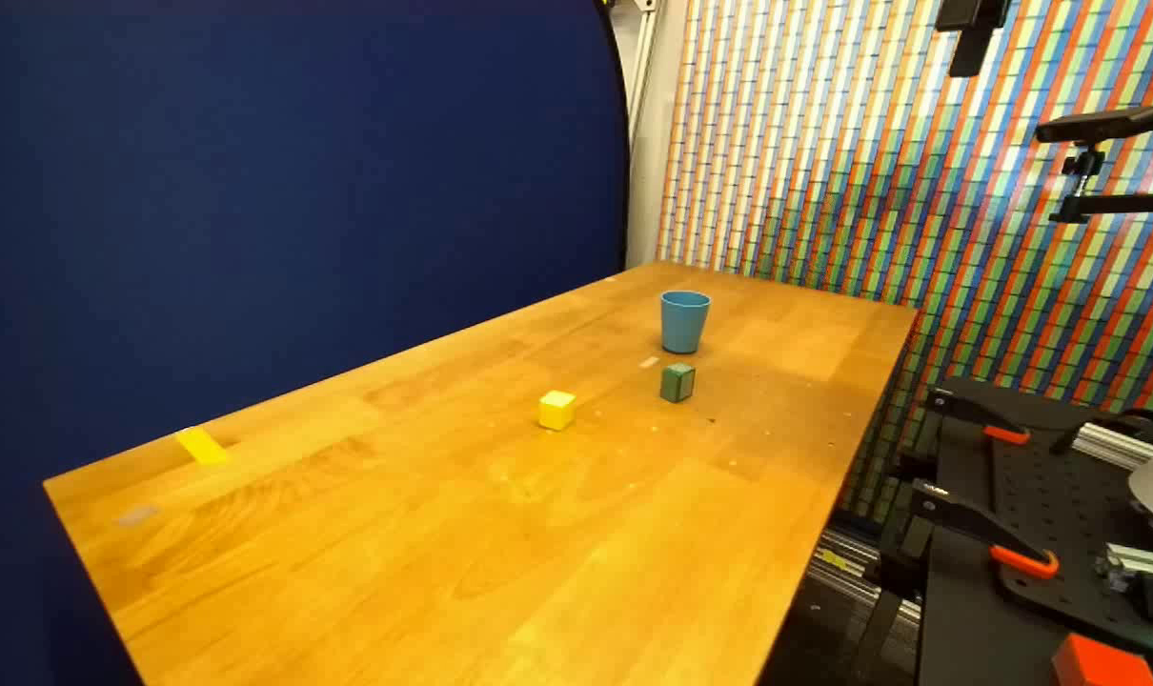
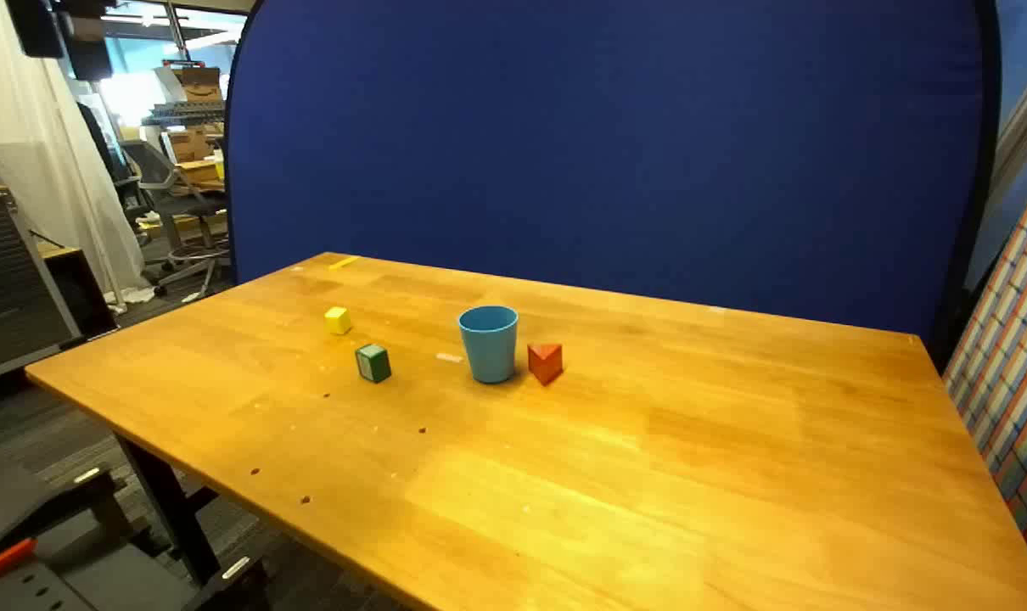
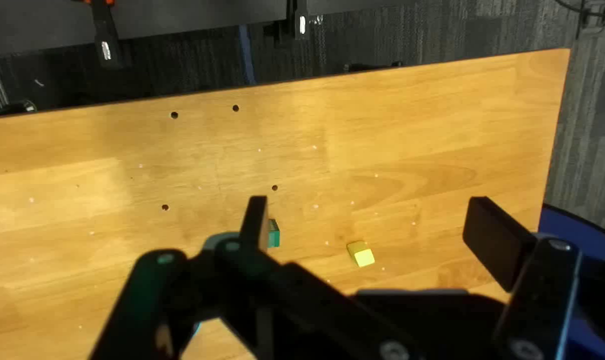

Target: Place the yellow block in the blue cup

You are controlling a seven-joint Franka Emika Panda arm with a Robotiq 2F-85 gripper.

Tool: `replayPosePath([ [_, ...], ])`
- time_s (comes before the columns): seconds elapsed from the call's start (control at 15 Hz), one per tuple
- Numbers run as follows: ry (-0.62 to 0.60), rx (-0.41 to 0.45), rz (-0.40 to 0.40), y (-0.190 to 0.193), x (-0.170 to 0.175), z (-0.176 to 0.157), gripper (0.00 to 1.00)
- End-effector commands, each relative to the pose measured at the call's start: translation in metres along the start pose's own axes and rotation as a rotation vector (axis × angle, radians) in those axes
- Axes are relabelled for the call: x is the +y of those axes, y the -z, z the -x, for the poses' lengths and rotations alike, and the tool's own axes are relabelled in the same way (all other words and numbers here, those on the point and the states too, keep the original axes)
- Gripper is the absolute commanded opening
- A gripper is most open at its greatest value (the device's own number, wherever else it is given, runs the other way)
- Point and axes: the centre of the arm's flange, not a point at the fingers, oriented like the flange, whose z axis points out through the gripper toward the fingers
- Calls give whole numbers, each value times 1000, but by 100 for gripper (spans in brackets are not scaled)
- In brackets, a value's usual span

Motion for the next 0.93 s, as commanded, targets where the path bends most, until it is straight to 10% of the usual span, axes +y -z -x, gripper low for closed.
replayPosePath([
  [0.0, 0, 1, 0, 0, 0, 0, 100],
  [0.27, -12, -14, 10, 3, 1, -9, 100],
  [0.87, -4, -160, 26, -71, -38, -155, 100],
])
